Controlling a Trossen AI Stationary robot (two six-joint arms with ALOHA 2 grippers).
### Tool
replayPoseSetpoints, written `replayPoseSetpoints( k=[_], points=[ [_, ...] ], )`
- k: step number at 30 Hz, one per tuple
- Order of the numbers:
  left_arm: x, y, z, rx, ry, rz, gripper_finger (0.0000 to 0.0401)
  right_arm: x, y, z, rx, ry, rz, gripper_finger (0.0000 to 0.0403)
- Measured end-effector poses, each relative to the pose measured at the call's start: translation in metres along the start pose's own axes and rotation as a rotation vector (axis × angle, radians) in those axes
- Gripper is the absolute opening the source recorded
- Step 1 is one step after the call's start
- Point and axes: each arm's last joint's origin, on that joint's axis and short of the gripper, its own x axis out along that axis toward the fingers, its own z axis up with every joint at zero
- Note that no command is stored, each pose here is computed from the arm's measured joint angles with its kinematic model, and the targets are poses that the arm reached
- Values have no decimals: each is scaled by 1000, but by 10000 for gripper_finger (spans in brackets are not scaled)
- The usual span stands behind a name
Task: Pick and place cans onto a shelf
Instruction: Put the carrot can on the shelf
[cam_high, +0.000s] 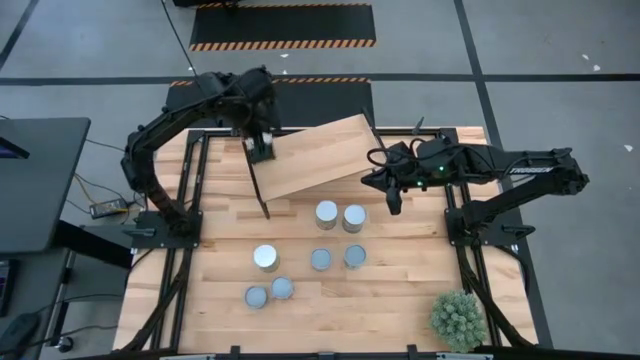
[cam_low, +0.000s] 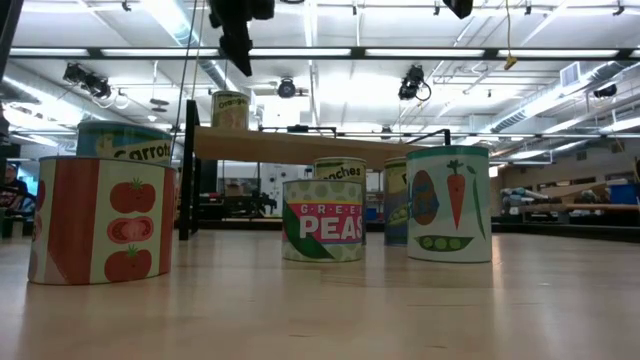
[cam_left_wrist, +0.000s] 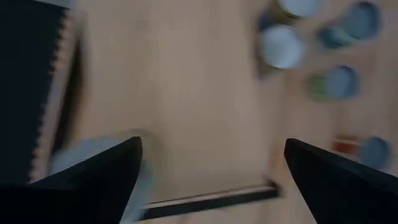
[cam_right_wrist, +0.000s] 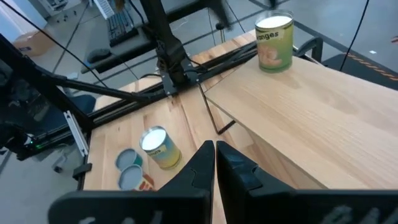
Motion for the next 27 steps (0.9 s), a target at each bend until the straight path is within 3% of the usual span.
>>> replayPoseSetpoints(
  k=[4,15,20,27],
  points=[
    [6,-35,4,45,41,-69,400,-6,-2,2,-6,-12,-3,22],
    [12,-133,4,184,85,-126,400,-14,-6,2,-18,-15,-19,23],
    [14,-178,-6,266,96,-126,400,-14,-6,1,-19,-8,-17,23],
    [51,-224,-35,318,132,-142,400,-14,-4,0,-22,3,10,23]
  ],
)
